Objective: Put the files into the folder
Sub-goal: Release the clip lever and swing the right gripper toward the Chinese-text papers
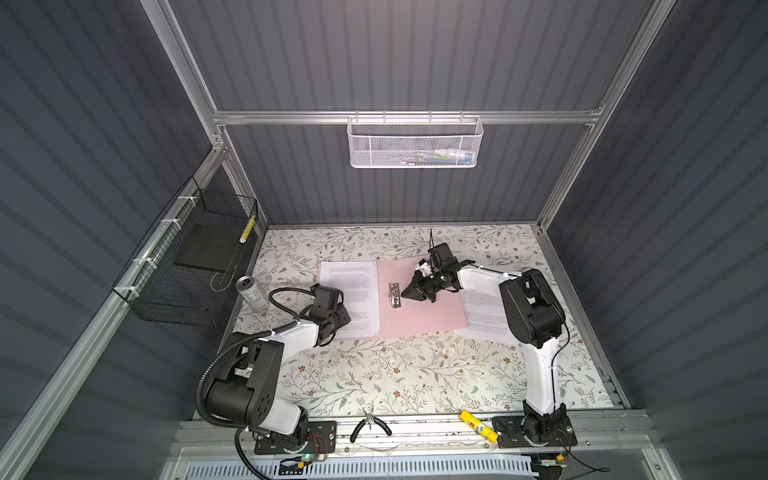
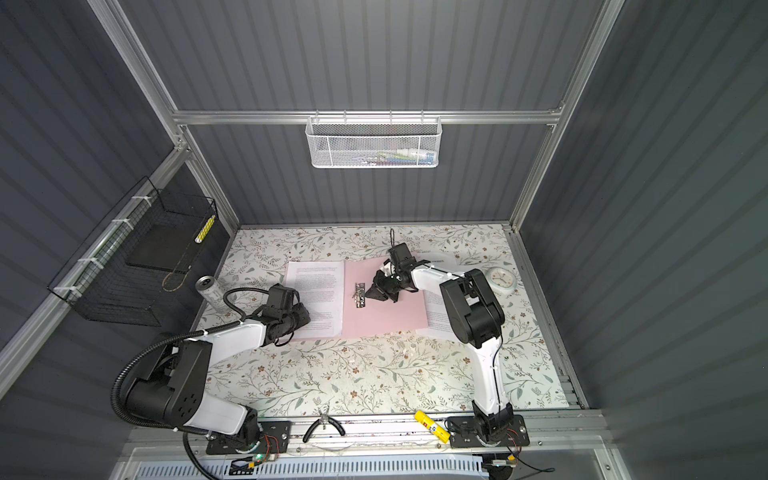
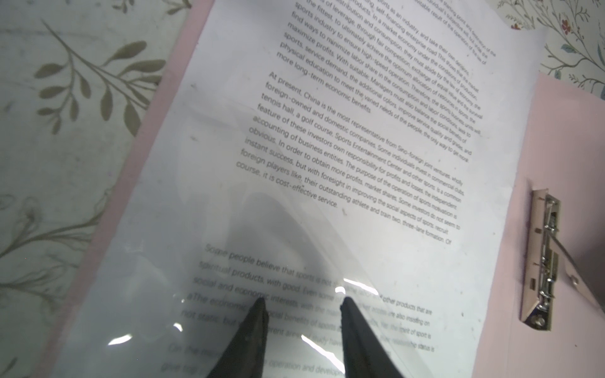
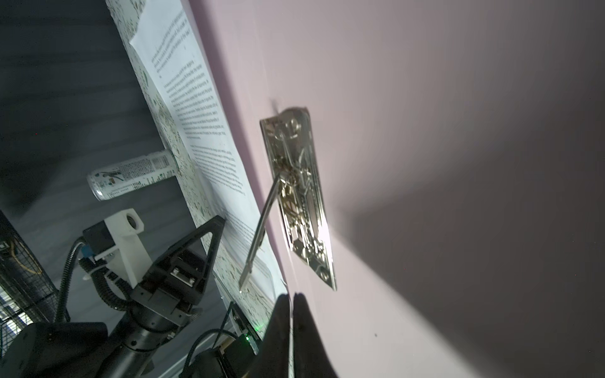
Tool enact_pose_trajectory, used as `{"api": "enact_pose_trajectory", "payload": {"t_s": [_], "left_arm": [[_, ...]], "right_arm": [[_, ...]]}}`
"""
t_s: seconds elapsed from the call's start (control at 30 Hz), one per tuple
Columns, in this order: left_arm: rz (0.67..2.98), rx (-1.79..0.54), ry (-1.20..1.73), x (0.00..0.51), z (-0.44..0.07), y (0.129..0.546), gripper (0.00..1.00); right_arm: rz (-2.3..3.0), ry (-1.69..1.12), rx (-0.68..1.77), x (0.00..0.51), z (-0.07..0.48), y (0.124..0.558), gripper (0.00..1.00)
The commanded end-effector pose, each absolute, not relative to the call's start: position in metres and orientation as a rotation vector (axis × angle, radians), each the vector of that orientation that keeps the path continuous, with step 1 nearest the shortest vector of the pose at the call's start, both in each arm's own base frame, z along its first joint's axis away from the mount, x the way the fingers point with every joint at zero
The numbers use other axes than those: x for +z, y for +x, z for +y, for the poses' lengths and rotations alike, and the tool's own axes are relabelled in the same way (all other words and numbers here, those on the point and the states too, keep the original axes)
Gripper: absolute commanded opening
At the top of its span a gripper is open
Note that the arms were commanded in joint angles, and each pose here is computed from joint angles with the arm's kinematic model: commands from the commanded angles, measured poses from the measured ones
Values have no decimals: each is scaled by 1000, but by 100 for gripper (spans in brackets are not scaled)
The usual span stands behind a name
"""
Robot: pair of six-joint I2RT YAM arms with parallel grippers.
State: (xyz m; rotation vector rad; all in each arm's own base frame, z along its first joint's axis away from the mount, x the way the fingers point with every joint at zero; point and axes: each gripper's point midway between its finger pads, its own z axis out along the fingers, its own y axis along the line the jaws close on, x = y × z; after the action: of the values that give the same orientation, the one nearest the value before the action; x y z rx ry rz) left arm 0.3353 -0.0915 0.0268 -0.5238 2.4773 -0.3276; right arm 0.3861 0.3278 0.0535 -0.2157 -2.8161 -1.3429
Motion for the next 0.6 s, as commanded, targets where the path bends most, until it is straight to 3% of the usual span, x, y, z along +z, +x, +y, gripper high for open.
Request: {"api": "enact_pose_trajectory", "payload": {"t_s": [0.0,0.33,0.57], "left_arm": [[2669,-169,-602,-16,-68,285,40],[2672,-172,-602,-16,-69,286,41],[2674,-171,-599,-16,-69,286,41]], "right_arm": [[-2789,-194,-1313,44,332,376,7],[-2719,-113,-1324,39,365,374,8],[-2750,-116,-1390,59,376,414,8]]}}
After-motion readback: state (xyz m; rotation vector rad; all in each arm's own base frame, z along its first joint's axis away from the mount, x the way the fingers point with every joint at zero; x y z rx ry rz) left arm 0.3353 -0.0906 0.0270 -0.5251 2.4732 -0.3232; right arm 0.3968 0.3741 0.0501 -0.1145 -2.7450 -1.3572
